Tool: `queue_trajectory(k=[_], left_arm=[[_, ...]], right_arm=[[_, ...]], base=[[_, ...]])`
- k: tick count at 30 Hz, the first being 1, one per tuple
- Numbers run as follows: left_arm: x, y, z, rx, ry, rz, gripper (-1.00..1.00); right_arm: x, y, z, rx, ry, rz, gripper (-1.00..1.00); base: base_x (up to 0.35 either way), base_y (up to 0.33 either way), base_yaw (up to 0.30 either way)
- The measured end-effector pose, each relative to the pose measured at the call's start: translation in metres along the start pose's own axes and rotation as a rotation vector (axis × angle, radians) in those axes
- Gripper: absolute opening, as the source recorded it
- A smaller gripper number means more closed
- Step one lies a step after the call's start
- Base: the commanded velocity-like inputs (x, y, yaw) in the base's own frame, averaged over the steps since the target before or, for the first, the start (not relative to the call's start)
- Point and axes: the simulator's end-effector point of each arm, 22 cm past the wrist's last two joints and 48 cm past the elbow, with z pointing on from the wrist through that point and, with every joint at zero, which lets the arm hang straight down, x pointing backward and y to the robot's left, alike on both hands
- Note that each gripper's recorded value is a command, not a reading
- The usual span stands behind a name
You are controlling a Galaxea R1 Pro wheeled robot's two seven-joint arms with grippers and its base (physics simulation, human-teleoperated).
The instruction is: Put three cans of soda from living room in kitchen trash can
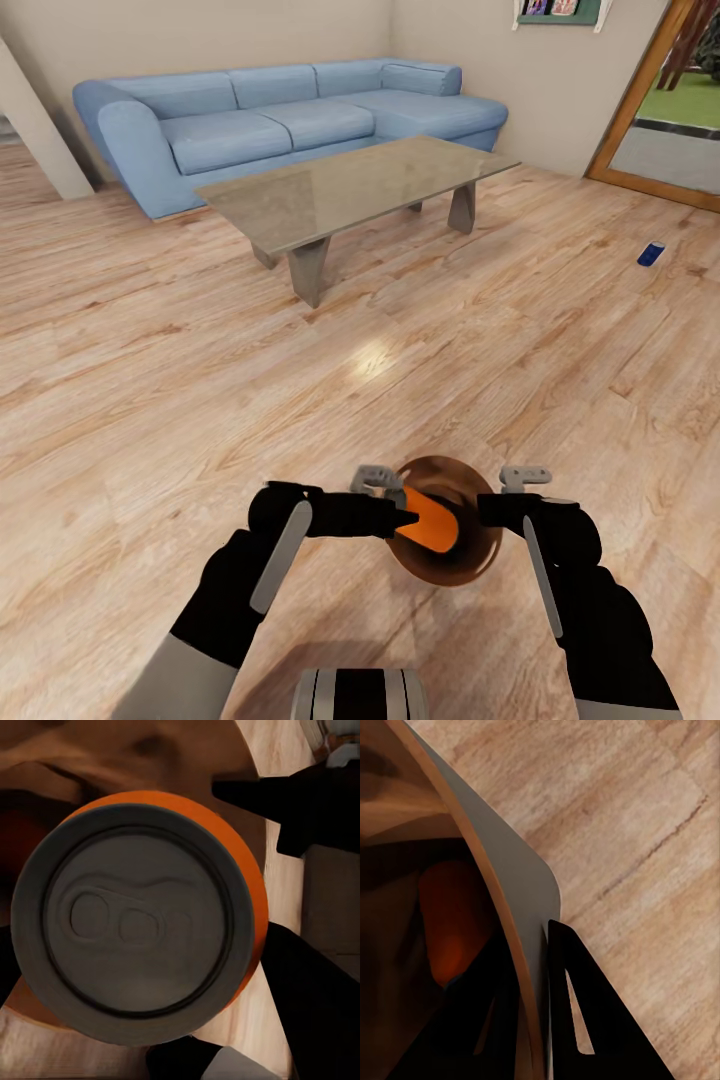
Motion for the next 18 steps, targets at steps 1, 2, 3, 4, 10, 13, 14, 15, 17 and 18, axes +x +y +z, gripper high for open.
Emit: queue_trajectory(k=[1, 2, 3, 4, 10, 13, 14, 15, 17, 18], left_arm=[[0.002, -0.002, 0.002, 0.002, 0.007, 0.007, -1.00], [0.003, -0.004, 0.003, 0.002, 0.011, 0.013, -1.00], [0.005, -0.005, 0.004, 0.003, 0.016, 0.017, -1.00], [0.005, -0.005, 0.005, 0.002, 0.018, 0.018, -1.00], [0.010, 0.001, 0.008, -0.017, 0.033, 0.016, -1.00], [0.011, 0.018, 0.007, -0.094, 0.033, 0.016, -1.00], [0.010, 0.027, 0.006, -0.132, 0.032, 0.017, -1.00], [0.006, 0.028, 0.005, -0.142, 0.028, 0.018, -1.00], [-0.001, 0.029, 0.004, -0.151, 0.019, 0.027, -1.00], [-0.003, 0.029, 0.004, -0.152, 0.018, 0.030, -1.00]], right_arm=[[0.000, 0.000, 0.000, 0.000, 0.000, 0.000, -1.00], [0.000, 0.000, 0.000, 0.000, -0.001, 0.000, -1.00], [0.000, 0.000, 0.000, 0.000, -0.001, 0.000, -1.00], [0.000, 0.000, 0.000, 0.000, -0.001, 0.000, -1.00], [0.000, 0.000, 0.000, 0.000, 0.000, 0.000, -1.00], [0.000, 0.000, 0.000, 0.000, 0.000, 0.000, -1.00], [0.000, 0.000, 0.000, 0.000, 0.000, 0.000, -1.00], [0.000, 0.000, 0.000, 0.000, 0.000, 0.000, -1.00], [0.000, 0.000, 0.000, 0.000, 0.000, 0.000, -1.00], [0.000, 0.000, 0.000, 0.000, 0.000, 0.000, -1.00]], base=[[0.000, 0.000, 0.000], [0.000, 0.000, 0.000], [0.000, 0.000, 0.000], [0.000, 0.000, 0.000], [0.000, 0.000, 0.000], [0.000, 0.000, 0.000], [0.000, 0.000, 0.000], [0.000, 0.000, 0.000], [0.000, 0.000, 0.000], [0.000, 0.000, 0.000]])
